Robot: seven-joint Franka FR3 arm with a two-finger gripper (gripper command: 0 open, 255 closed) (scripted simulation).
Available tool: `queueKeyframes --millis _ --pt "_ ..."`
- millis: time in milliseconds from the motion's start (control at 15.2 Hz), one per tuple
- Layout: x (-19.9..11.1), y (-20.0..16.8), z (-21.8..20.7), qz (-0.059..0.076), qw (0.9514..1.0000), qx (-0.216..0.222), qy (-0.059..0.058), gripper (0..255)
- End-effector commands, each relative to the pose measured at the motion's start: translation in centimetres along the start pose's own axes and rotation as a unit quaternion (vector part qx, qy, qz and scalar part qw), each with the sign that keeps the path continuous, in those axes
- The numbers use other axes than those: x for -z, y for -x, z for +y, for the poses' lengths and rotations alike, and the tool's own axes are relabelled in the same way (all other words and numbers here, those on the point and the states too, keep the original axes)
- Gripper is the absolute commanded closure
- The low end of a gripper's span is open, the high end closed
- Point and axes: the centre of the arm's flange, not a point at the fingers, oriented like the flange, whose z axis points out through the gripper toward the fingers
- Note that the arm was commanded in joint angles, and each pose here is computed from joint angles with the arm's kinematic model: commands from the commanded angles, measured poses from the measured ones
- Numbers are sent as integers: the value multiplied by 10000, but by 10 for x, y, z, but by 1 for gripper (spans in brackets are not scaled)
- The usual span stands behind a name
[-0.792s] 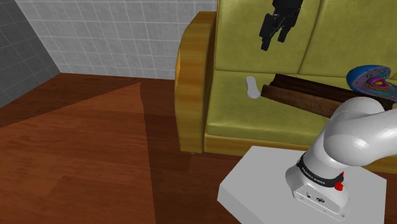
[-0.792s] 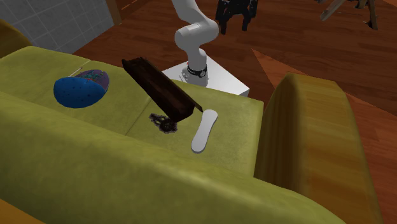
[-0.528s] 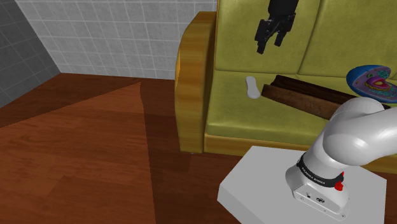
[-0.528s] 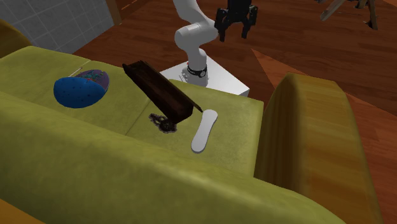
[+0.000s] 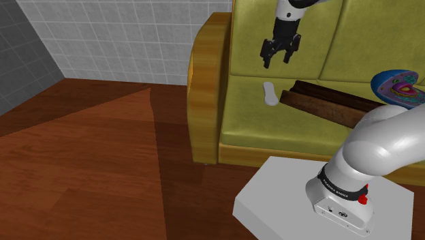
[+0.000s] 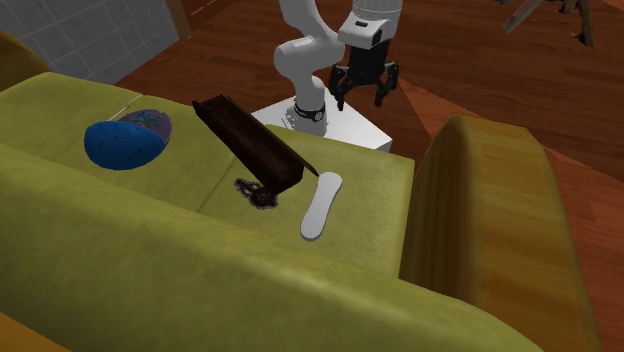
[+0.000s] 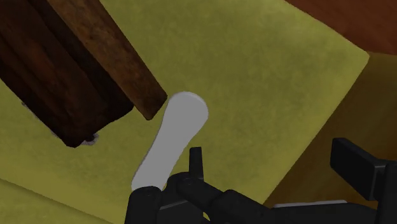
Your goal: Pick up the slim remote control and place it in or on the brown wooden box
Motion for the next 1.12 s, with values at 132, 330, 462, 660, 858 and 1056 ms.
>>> queueKeyframes --millis 132,330,462,660,858,1056 --pt "-39 -31 24 -81 9986 -529 -37 0" --pt "-70 -53 41 -147 9956 -919 -65 0" --pt "-90 -66 53 -191 9928 -1178 -84 0" --pt "-121 -85 73 -256 9873 -1566 -112 0" --pt "-153 -101 94 -321 9802 -1950 -140 0" --pt "-183 -115 114 -383 9719 -2314 -167 0"
